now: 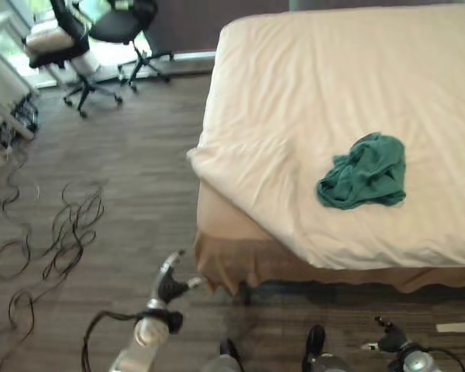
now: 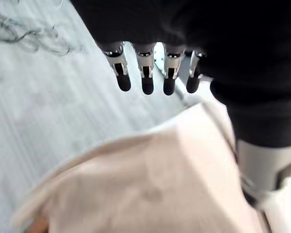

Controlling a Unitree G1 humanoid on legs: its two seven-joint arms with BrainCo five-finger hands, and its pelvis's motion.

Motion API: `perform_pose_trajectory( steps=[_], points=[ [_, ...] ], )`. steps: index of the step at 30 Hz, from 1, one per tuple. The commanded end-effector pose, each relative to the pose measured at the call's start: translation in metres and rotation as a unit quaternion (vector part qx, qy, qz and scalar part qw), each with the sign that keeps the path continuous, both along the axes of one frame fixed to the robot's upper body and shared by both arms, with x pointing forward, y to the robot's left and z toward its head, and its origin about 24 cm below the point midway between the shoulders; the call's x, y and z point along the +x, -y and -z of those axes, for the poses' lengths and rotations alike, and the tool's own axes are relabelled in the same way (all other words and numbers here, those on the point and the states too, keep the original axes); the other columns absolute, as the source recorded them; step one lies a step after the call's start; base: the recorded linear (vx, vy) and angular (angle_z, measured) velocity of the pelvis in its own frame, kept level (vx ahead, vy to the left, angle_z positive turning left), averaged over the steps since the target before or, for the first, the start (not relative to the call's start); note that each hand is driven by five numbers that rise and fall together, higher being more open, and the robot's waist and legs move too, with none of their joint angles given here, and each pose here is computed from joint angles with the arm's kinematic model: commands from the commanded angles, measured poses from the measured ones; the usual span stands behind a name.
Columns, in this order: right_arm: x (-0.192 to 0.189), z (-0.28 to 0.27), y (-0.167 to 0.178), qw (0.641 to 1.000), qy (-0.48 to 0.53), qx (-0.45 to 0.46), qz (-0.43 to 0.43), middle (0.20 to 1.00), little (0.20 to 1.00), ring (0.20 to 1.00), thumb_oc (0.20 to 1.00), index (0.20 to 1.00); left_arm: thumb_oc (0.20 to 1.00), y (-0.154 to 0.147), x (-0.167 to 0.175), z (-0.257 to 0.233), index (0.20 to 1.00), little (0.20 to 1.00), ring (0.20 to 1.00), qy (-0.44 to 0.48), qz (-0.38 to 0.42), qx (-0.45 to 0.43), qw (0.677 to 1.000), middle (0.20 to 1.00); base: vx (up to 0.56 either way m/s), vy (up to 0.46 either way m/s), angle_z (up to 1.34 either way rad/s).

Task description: Tidy up the quilt and then pick up the clothes from the bed and put them into the laundry hamper.

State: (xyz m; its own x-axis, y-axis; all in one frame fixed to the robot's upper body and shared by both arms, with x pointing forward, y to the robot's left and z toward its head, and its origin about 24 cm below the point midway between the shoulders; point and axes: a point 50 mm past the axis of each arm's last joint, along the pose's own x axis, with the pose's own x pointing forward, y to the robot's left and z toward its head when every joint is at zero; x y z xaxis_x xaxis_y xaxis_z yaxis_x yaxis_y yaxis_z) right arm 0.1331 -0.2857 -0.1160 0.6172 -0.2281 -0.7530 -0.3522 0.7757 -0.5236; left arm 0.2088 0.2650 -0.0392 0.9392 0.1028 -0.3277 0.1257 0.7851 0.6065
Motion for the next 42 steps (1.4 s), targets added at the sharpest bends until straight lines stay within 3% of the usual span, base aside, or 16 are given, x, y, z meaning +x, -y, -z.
perform_pose_trajectory(
  steps=[1, 5, 8, 10, 16, 22, 23, 24, 27, 31, 34, 36, 37, 39, 40, 42],
  points=[
    [-0.038, 0.013, -0.015, 0.997, -0.052, 0.013, -0.050, 1.000, 1.000, 1.000, 1.000, 1.000, 1.000, -0.073, 0.012, -0.080, 1.000, 1.000, 1.000, 0.087, 0.002, 0.232, 0.969, 1.000, 0.13, -0.020, -0.41],
    [-0.045, 0.011, -0.013, 0.994, -0.070, 0.006, -0.085, 1.000, 1.000, 1.000, 1.000, 1.000, 1.000, -0.067, 0.030, -0.148, 1.000, 1.000, 1.000, 0.210, 0.043, 0.316, 0.924, 1.000, 0.09, -0.008, -0.07],
    [-0.023, -0.003, -0.016, 0.992, -0.028, 0.010, -0.124, 1.000, 1.000, 1.000, 1.000, 1.000, 1.000, -0.055, 0.058, -0.186, 1.000, 1.000, 1.000, 0.272, 0.067, 0.367, 0.887, 1.000, -0.01, 0.054, -0.12],
    [-0.023, -0.003, -0.015, 0.992, -0.027, 0.011, -0.121, 1.000, 1.000, 1.000, 1.000, 1.000, 1.000, -0.053, 0.061, -0.186, 1.000, 1.000, 1.000, 0.275, 0.069, 0.367, 0.886, 1.000, -0.08, 0.038, -0.27],
    [0.016, -0.024, -0.035, 0.984, 0.056, 0.036, -0.164, 1.000, 1.000, 1.000, 1.000, 1.000, 1.000, -0.032, 0.129, -0.258, 1.000, 1.000, 1.000, 0.315, 0.066, 0.487, 0.812, 1.000, -0.16, 0.032, -0.37],
    [0.025, -0.023, -0.046, 0.984, 0.077, 0.046, -0.154, 1.000, 1.000, 1.000, 1.000, 1.000, 1.000, -0.034, 0.156, -0.283, 1.000, 1.000, 1.000, 0.283, 0.040, 0.555, 0.781, 1.000, -0.07, -0.004, -0.29],
    [0.025, -0.021, -0.048, 0.985, 0.076, 0.046, -0.148, 1.000, 1.000, 1.000, 1.000, 1.000, 0.799, -0.039, 0.161, -0.275, 0.799, 0.799, 0.799, 0.243, 0.044, 0.579, 0.777, 0.799, -0.03, -0.015, -0.44],
    [0.026, -0.020, -0.048, 0.986, 0.075, 0.046, -0.144, 1.000, 1.000, 1.000, 1.000, 1.000, 0.200, -0.043, 0.163, -0.267, 0.200, 0.200, 0.200, 0.215, 0.045, 0.586, 0.780, 0.200, -0.03, -0.015, -0.41],
    [0.025, -0.019, -0.048, 0.987, 0.074, 0.049, -0.136, 1.000, 1.000, 1.000, 1.000, 1.000, 0.200, -0.045, 0.165, -0.260, 0.200, 0.200, 0.200, 0.192, 0.049, 0.588, 0.784, 0.200, 0.01, 0.001, -0.11],
    [0.019, -0.019, -0.039, 0.991, 0.076, 0.057, -0.097, 1.000, 1.000, 1.000, 1.000, 1.000, 0.200, -0.065, 0.155, -0.204, 0.200, 0.200, 0.200, 0.079, 0.060, 0.571, 0.815, 0.200, 0.06, -0.010, 0.04],
    [0.009, -0.008, -0.017, 0.998, 0.053, 0.030, -0.023, 1.000, 1.000, 1.000, 1.000, 1.000, 0.200, -0.083, 0.124, -0.144, 0.200, 0.200, 0.200, 0.024, 0.029, 0.477, 0.878, 0.200, 0.11, 0.032, 0.07],
    [0.011, -0.009, -0.009, 0.998, 0.053, 0.020, -0.003, 1.000, 1.000, 1.000, 1.000, 1.000, 0.200, -0.085, 0.115, -0.131, 0.200, 0.200, 0.200, 0.017, 0.019, 0.447, 0.894, 0.200, 0.09, 0.015, 0.04],
    [0.021, -0.017, 0.008, 0.997, 0.068, 0.000, 0.032, 1.000, 1.000, 1.000, 1.000, 1.000, 0.200, -0.090, 0.086, -0.095, 0.200, 0.200, 0.200, -0.004, -0.011, 0.347, 0.938, 0.200, 0.09, 0.035, 0.08],
    [0.030, -0.026, 0.018, 0.995, 0.088, -0.007, 0.046, 1.000, 1.000, 1.000, 1.000, 1.000, 0.200, -0.087, 0.076, -0.083, 0.200, 0.200, 0.200, -0.009, -0.013, 0.313, 0.950, 0.200, 0.10, 0.039, 0.12],
    [0.053, -0.053, 0.042, 0.985, 0.151, -0.018, 0.087, 1.000, 1.000, 1.000, 1.000, 1.000, 0.200, -0.080, 0.055, -0.059, 0.200, 0.200, 0.200, -0.019, -0.020, 0.249, 0.968, 0.200, 0.11, 0.034, 0.13],
    [0.061, -0.072, 0.056, 0.977, 0.187, -0.029, 0.095, 1.000, 1.000, 1.000, 1.000, 1.000, 0.319, -0.078, 0.043, -0.049, 0.319, 0.319, 0.319, -0.024, -0.027, 0.217, 0.975, 0.319, 0.09, 0.028, 0.12]
  ],
)
